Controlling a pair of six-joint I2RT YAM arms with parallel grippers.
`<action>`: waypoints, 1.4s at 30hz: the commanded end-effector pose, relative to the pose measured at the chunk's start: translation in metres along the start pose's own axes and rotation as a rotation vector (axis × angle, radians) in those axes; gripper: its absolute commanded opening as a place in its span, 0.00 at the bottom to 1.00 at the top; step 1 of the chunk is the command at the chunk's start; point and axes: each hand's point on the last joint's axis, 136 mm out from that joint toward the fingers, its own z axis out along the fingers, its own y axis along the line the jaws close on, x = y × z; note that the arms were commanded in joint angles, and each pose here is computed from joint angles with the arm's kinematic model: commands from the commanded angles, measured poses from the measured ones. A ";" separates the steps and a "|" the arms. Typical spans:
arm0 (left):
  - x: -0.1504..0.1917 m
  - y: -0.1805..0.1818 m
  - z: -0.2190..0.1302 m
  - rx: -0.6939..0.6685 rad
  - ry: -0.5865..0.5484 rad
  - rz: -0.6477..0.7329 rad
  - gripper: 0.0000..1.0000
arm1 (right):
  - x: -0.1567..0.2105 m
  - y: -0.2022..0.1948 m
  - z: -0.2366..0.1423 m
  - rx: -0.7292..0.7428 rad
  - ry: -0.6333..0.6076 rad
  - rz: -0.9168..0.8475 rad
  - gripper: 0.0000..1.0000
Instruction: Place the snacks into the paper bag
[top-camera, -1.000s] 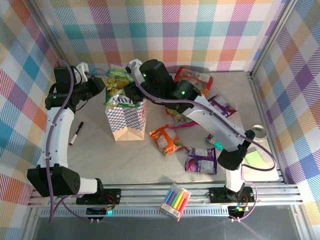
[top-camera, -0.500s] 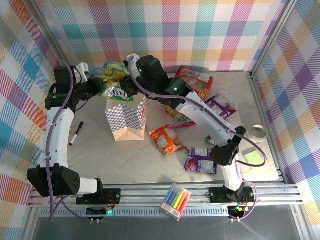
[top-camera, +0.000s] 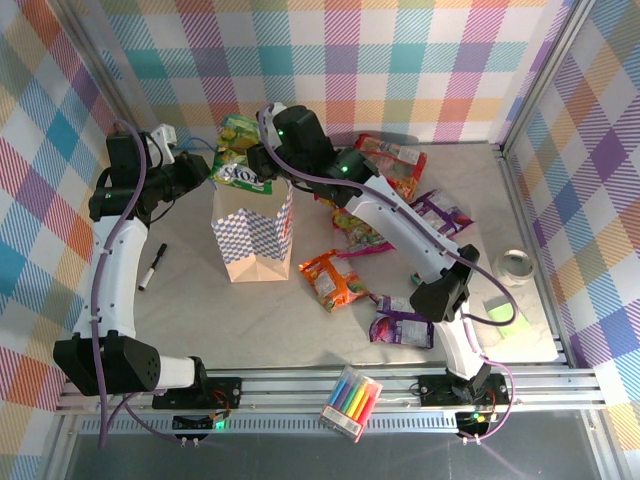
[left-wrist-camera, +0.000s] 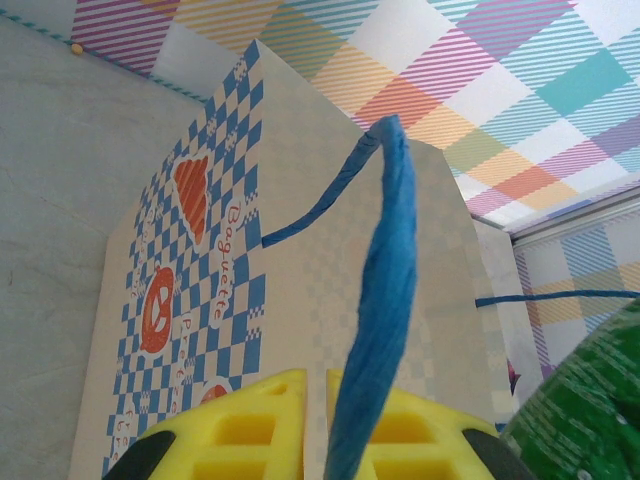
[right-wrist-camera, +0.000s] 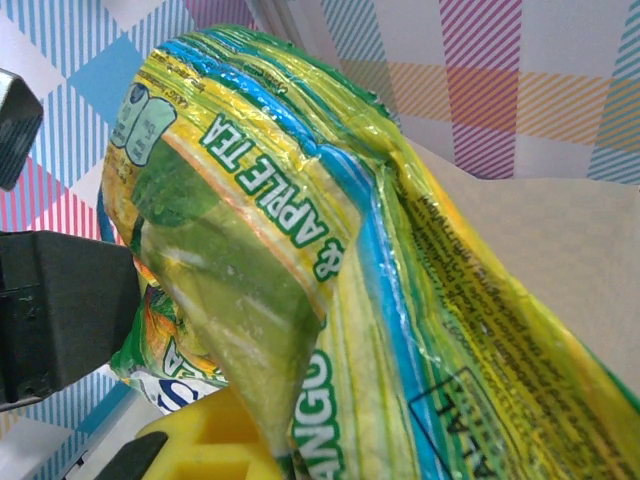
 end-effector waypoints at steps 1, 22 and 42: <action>-0.006 -0.003 -0.011 0.000 -0.022 0.012 0.15 | -0.023 0.005 -0.008 -0.003 -0.077 0.016 0.16; -0.002 0.008 -0.011 -0.053 -0.016 0.010 0.14 | 0.028 -0.016 0.011 0.079 0.102 -0.040 0.28; 0.001 0.009 -0.008 -0.049 -0.005 0.007 0.14 | 0.043 -0.009 -0.003 0.034 0.190 -0.032 0.50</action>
